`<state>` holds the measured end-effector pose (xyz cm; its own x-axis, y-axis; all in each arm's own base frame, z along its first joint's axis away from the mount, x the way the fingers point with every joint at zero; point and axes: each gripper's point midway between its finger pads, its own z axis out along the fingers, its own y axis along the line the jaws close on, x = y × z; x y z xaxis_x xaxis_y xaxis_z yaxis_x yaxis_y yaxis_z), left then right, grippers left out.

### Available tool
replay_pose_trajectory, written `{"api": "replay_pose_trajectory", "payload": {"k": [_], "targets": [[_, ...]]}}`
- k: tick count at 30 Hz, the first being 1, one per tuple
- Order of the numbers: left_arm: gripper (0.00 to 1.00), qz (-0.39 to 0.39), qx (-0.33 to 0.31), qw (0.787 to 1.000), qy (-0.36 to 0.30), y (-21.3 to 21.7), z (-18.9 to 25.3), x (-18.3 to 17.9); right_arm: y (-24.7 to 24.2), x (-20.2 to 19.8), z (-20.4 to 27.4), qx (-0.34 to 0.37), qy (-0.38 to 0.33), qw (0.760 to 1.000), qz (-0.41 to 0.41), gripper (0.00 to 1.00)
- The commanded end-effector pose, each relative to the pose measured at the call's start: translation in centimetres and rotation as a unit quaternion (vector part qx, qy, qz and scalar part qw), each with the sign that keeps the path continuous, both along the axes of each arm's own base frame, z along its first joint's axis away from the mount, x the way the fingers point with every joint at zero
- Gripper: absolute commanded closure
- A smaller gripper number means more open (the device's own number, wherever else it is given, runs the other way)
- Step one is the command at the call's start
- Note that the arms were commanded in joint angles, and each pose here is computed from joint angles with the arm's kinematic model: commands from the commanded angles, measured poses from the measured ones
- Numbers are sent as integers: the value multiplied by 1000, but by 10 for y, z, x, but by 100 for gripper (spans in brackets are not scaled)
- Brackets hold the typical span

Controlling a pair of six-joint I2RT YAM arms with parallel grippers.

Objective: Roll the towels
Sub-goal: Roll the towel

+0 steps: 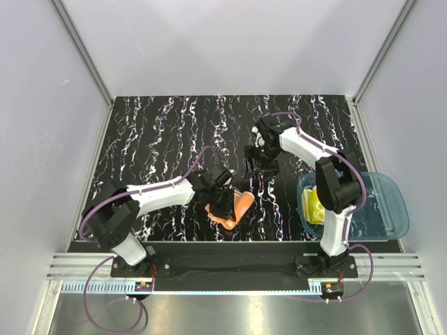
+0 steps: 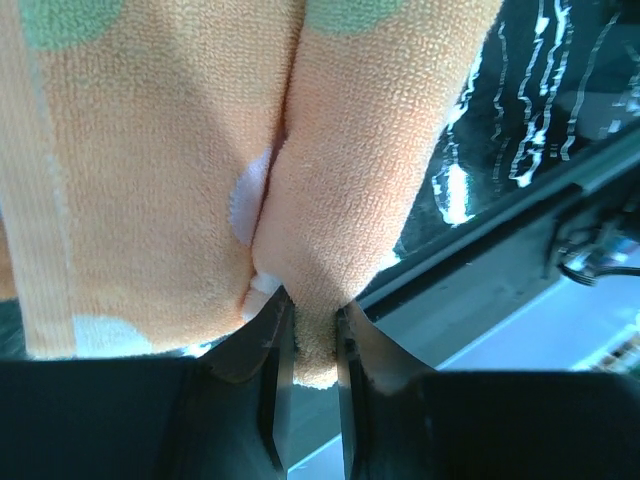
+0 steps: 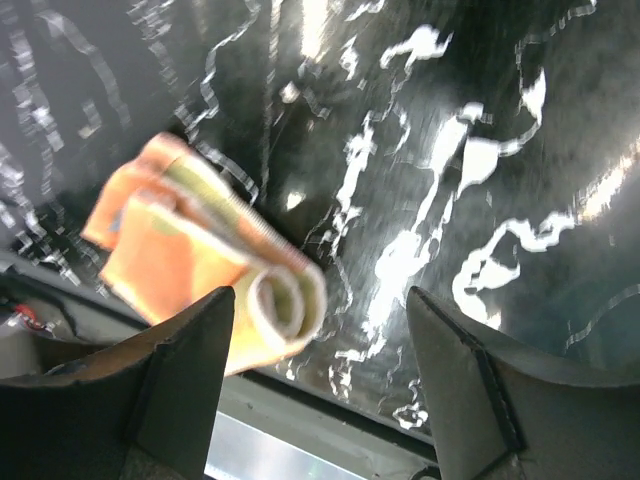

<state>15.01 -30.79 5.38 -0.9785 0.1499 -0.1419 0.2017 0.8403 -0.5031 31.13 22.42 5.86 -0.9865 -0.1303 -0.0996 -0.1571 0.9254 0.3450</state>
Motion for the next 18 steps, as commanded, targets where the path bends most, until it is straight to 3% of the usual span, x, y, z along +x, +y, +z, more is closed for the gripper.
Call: {"api": "replay_pose_trajectory", "payload": {"k": [1, 7, 18], "targets": [[89, -7, -69, 996, 53, -16, 6, -5, 2, -3, 36, 36, -42, 998, 4, 23], [89, 18, -129, 984, 124, -17, -4, 2, 28, -32, 55, 162, -39, 986, 19, 23], [89, 45, -155, 973, 168, -3, -16, 17, 28, -69, 18, 205, -1, 979, -4, 23]]}}
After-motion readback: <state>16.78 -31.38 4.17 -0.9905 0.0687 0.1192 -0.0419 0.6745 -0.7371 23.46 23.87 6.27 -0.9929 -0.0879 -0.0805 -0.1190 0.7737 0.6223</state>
